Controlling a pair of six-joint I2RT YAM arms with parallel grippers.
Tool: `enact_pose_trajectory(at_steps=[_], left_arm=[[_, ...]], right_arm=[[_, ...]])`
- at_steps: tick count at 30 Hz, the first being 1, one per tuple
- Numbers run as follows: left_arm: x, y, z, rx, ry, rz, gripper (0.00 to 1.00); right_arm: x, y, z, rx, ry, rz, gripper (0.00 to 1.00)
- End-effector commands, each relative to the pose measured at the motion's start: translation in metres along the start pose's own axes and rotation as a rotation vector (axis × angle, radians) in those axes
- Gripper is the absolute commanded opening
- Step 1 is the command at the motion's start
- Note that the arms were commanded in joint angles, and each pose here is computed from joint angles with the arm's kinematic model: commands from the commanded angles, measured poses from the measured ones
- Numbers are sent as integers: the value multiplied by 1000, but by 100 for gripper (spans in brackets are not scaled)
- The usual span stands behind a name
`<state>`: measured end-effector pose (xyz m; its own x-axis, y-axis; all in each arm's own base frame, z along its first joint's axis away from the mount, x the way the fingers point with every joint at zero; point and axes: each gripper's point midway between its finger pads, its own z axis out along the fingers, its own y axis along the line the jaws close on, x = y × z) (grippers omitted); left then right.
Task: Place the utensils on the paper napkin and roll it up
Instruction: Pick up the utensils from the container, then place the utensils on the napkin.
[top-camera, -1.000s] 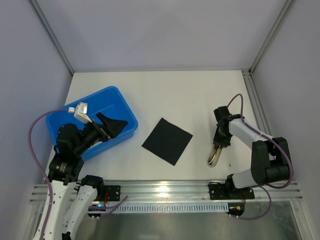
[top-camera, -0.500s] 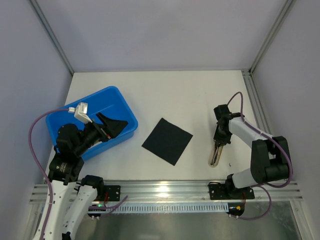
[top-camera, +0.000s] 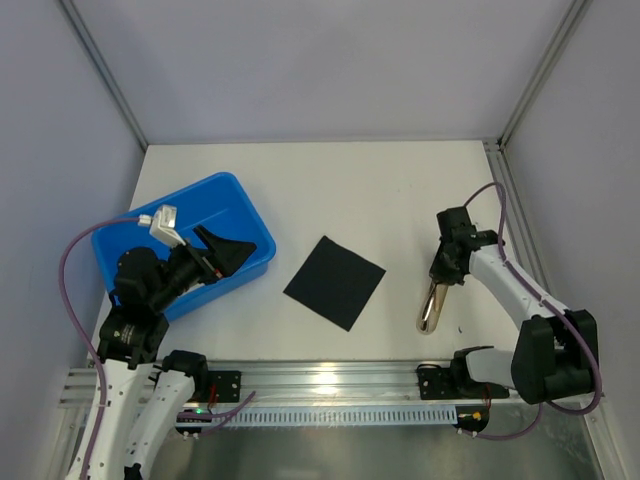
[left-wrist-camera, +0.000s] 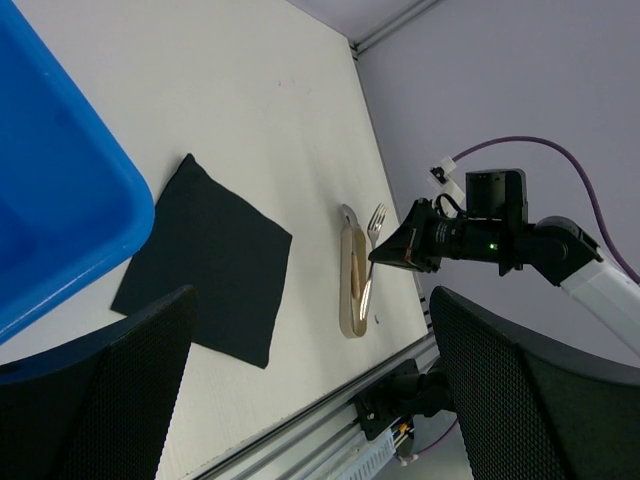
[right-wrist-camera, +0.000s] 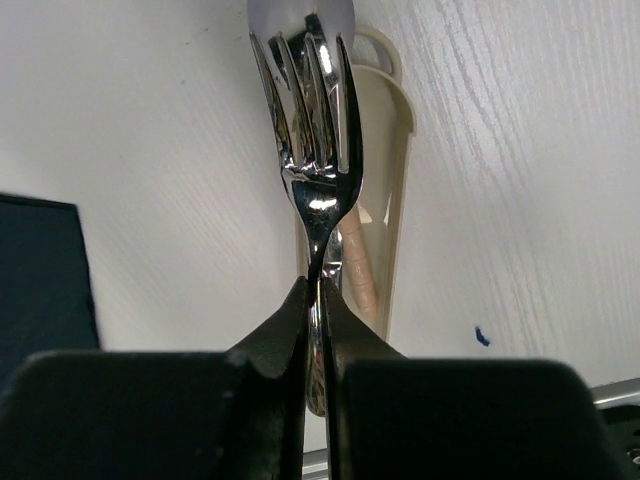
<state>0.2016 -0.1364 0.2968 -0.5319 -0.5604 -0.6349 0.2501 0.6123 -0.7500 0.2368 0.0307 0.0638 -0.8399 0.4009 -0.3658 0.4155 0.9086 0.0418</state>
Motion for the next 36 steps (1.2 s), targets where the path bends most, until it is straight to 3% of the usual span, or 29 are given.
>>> enact_pose_trajectory(at_steps=[1,11,24,32,36], left_arm=[[-3,-8,1,35,-4,15,99],[-9,33,9,-168,-48,-33,98],[-9,37,12,-208,-38,-49,98],[-7,42,15,-226,-27,-32,98],[-4,42,14,-238,-9,-30,98]], right_arm=[[-4,12,-12,-63,-21,54,4],[7,93,-50,-385,-20,353,4],[15,187,-50,-504,-145,816,4],[15,196,-33,-461,-157,969,4],[24,187,-23,-335,-147,1038,3]])
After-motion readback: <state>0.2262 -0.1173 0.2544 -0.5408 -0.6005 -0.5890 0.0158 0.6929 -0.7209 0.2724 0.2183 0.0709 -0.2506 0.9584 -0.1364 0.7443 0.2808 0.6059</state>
